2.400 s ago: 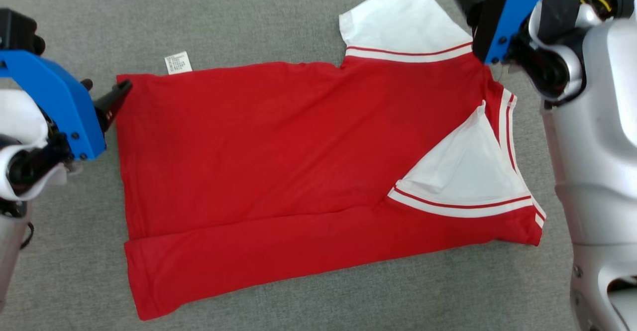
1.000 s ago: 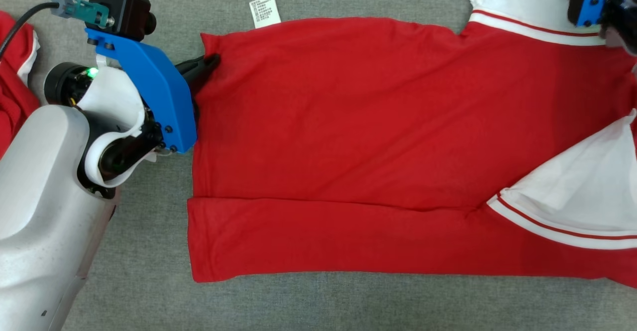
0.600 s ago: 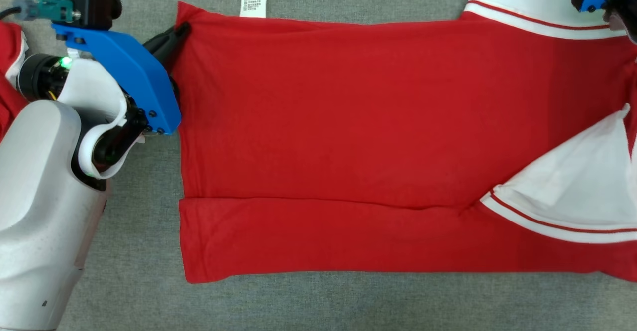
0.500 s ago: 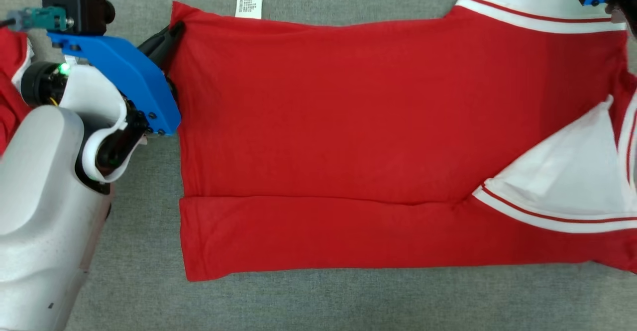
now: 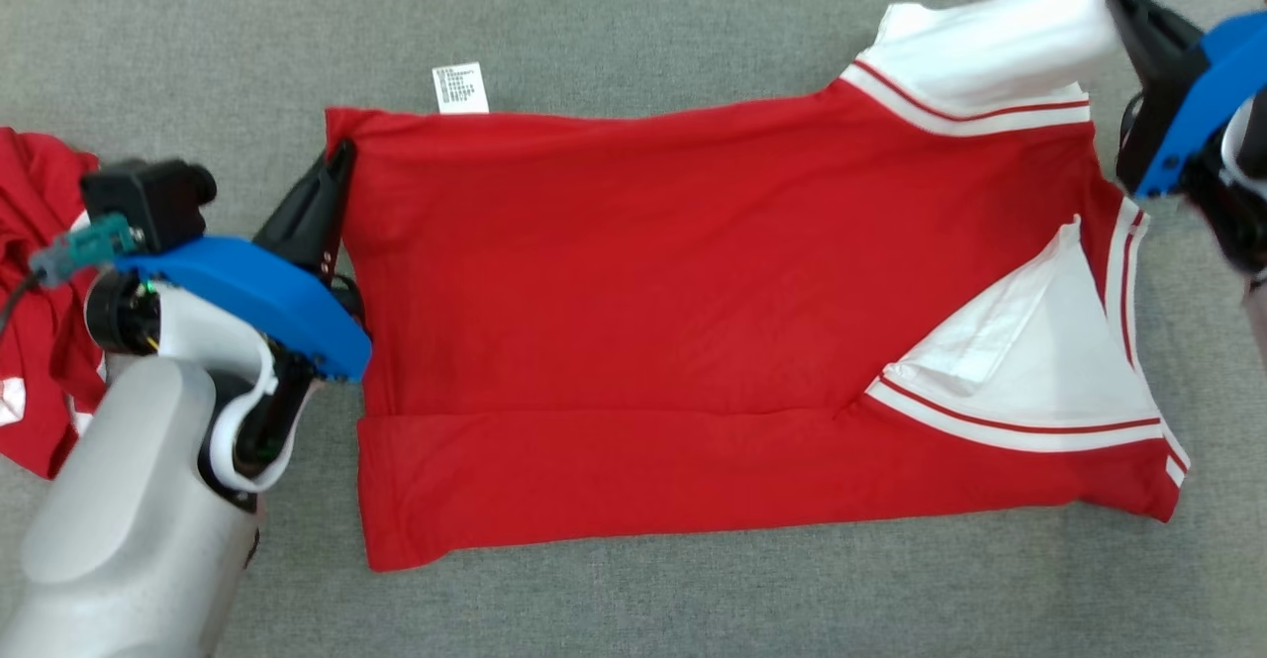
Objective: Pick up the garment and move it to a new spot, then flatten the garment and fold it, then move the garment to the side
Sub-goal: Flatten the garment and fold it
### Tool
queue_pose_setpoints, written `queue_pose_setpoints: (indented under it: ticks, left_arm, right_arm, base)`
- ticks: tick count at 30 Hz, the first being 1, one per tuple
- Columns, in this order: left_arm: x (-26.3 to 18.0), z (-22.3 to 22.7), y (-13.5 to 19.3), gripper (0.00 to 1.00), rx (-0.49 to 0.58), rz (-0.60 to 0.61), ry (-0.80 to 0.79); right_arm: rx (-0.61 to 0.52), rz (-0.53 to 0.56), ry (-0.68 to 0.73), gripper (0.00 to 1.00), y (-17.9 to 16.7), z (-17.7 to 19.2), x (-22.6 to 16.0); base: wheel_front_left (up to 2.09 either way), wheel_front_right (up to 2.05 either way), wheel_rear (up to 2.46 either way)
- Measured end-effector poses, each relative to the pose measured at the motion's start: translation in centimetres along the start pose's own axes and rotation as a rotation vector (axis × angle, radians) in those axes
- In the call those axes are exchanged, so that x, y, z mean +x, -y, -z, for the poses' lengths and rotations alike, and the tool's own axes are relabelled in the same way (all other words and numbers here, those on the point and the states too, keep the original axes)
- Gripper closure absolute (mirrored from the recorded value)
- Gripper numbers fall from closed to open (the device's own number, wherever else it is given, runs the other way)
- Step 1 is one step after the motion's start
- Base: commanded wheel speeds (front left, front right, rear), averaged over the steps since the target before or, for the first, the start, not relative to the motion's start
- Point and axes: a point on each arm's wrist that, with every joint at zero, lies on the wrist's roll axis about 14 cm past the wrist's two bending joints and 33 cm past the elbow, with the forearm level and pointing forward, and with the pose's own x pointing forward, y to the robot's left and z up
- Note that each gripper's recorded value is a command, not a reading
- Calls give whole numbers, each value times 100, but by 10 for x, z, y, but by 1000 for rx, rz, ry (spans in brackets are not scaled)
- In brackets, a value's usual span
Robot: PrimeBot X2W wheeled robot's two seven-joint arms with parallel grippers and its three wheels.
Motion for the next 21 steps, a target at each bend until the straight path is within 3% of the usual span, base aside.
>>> queue_pose_setpoints:
  ticks: [11,21]
  left_arm:
    - [-38,16,19,100,27,32,87]
    - [-62,45,25,100,75,34,97]
  right_arm:
    - [38,-71,-23,100,-11,38,-66]
    - [111,-36,-36,100,-7,65,-128]
  base:
    - [0,0,0]
    - [0,0,0]
